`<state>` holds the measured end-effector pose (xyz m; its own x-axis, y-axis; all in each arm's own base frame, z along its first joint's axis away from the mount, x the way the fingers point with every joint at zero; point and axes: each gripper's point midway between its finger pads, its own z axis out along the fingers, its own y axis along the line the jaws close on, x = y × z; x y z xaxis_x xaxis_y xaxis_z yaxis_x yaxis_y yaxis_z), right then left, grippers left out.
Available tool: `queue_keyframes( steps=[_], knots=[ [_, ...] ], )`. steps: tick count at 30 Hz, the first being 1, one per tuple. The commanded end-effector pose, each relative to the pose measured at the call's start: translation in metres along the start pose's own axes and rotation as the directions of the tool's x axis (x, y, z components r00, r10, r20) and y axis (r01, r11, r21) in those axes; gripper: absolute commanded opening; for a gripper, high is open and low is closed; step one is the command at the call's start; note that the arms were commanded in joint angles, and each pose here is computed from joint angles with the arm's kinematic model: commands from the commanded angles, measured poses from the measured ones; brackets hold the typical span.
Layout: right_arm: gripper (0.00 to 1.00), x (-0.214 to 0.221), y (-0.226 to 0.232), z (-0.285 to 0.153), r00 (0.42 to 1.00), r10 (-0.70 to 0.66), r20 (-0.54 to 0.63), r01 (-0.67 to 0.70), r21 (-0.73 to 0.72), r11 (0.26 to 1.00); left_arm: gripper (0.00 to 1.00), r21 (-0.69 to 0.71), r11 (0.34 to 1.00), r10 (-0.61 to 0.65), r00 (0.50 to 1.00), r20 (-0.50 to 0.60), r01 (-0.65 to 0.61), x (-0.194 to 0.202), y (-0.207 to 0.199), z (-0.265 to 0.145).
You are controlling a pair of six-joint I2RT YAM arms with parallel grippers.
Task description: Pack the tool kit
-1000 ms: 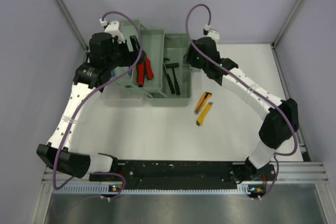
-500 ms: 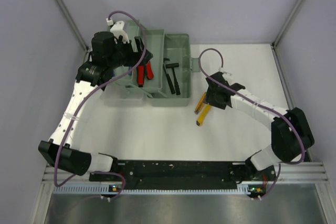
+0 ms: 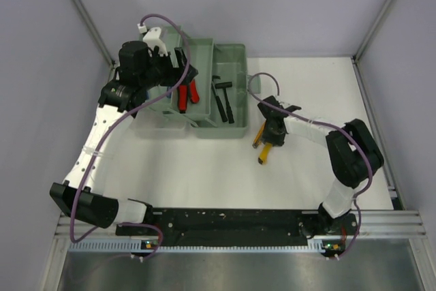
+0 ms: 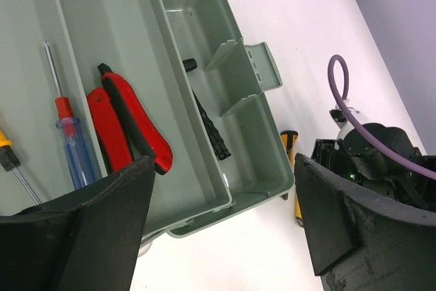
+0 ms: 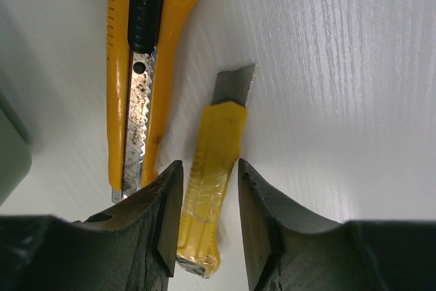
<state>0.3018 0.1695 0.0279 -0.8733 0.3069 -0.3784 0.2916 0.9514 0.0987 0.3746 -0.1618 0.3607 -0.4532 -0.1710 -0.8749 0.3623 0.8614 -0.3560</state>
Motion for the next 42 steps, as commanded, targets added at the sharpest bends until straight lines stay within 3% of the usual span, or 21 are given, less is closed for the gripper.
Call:
queue_keyframes(
  steps=[1, 9, 16, 24, 32, 35, 38, 42],
  knots=[
    [0.37, -0.013, 0.006, 0.004, 0.999, 0.024, 0.022, -0.025, 0.021, 0.999, 0.87, -0.011, 0.999, 0.031, 0.998, 0.059, -0.03, -0.018, -0.001, -0.005],
    [0.38, -0.005, -0.001, 0.014, 1.0, 0.015, -0.01, -0.014, 0.057, 0.998, 0.87, -0.02, 0.999, 0.035, 0.997, 0.062, -0.034, -0.019, 0.0, -0.007],
    [0.0, -0.019, -0.003, 0.002, 0.998, -0.043, 0.049, 0.04, 0.053, 0.998, 0.87, 0.006, 1.0, 0.03, 0.998, 0.059, -0.031, -0.018, -0.004, -0.007],
    [0.0, -0.084, 0.014, -0.065, 0.957, -0.082, 0.277, 0.091, -0.022, 0.996, 0.87, 0.098, 0.995, 0.011, 1.0, 0.026, -0.013, -0.004, -0.015, 0.006],
    [0.0, -0.132, 0.069, -0.147, 0.919, -0.017, 0.393, 0.133, -0.271, 0.953, 0.86, 0.194, 0.981, 0.016, 1.0, 0.018, -0.019, -0.002, -0.031, 0.006],
    [0.0, -0.145, 0.098, -0.174, 0.913, 0.024, 0.408, 0.152, -0.394, 0.906, 0.86, 0.143, 0.99, 0.011, 0.999, 0.031, -0.015, -0.005, -0.023, 0.005],
    [0.0, -0.157, 0.134, -0.199, 0.905, 0.068, 0.421, 0.182, -0.526, 0.831, 0.86, 0.006, 1.0, -0.006, 0.999, 0.051, 0.006, -0.01, -0.001, 0.003],
    [0.0, -0.17, 0.18, -0.216, 0.904, 0.093, 0.417, 0.208, -0.62, 0.757, 0.86, -0.085, 0.996, 0.001, 0.997, 0.078, 0.005, -0.018, 0.013, -0.004]
  ],
)
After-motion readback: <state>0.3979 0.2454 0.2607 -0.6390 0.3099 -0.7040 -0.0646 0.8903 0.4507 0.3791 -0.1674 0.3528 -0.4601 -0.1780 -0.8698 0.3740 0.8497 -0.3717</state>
